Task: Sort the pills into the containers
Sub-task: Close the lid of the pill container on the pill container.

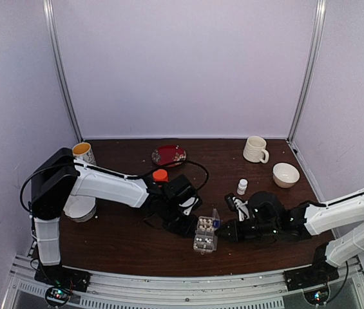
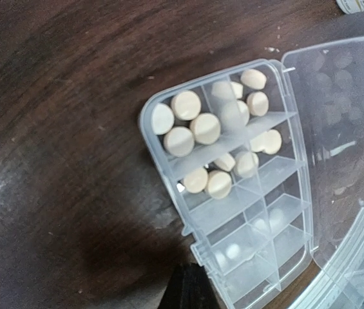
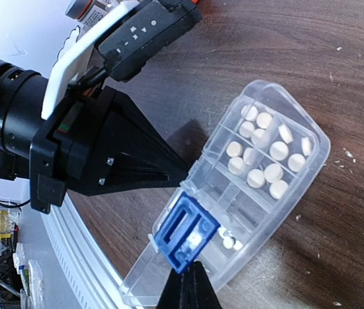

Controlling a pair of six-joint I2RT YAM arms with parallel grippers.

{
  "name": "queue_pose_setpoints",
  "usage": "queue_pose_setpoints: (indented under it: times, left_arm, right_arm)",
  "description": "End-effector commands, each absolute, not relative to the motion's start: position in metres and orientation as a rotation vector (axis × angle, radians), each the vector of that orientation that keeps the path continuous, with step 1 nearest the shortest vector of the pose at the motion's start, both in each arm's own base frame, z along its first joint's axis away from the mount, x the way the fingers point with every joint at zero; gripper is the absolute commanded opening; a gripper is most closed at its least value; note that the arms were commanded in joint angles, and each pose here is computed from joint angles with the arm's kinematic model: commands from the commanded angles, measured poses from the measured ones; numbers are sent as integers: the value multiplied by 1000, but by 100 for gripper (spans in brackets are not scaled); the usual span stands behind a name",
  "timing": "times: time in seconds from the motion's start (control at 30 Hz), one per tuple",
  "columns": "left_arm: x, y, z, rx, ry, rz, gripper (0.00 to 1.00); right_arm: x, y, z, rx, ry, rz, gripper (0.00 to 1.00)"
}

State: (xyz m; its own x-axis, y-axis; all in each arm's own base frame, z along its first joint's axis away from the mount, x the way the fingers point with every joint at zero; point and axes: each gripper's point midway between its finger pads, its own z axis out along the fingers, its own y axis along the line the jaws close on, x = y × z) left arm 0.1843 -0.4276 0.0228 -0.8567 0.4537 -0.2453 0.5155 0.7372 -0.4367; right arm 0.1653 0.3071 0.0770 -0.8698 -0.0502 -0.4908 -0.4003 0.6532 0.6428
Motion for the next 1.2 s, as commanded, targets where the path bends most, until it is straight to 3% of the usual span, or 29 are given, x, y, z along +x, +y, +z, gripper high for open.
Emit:
queue_pose_setpoints:
  times: [0.0,0.37,0.6,0.73,0.93,1.17]
  left_arm:
    - [182,-451,32,780,2761,-876,0]
    - [181,-447,34,753,2752,-866,0]
    - [195,-427,66,678,2664,-744,0]
    - [196,-434,77,668,2617,-809,16]
    - [192,-450,82,691,2590,-923,26]
    - [185,-469,71,730,2618,-1013,12]
  right_arm:
    - [171,324,86,-391,2410,1142,0]
    - [173,331,52,-414,2557,1033,1]
    - [177,315,27,-402,2669,835,2]
    - [178,316,25,-388,2677,831,0]
    - [179,315,26,-382,2673,824,0]
    - [181,312,28,-371,2668,798,0]
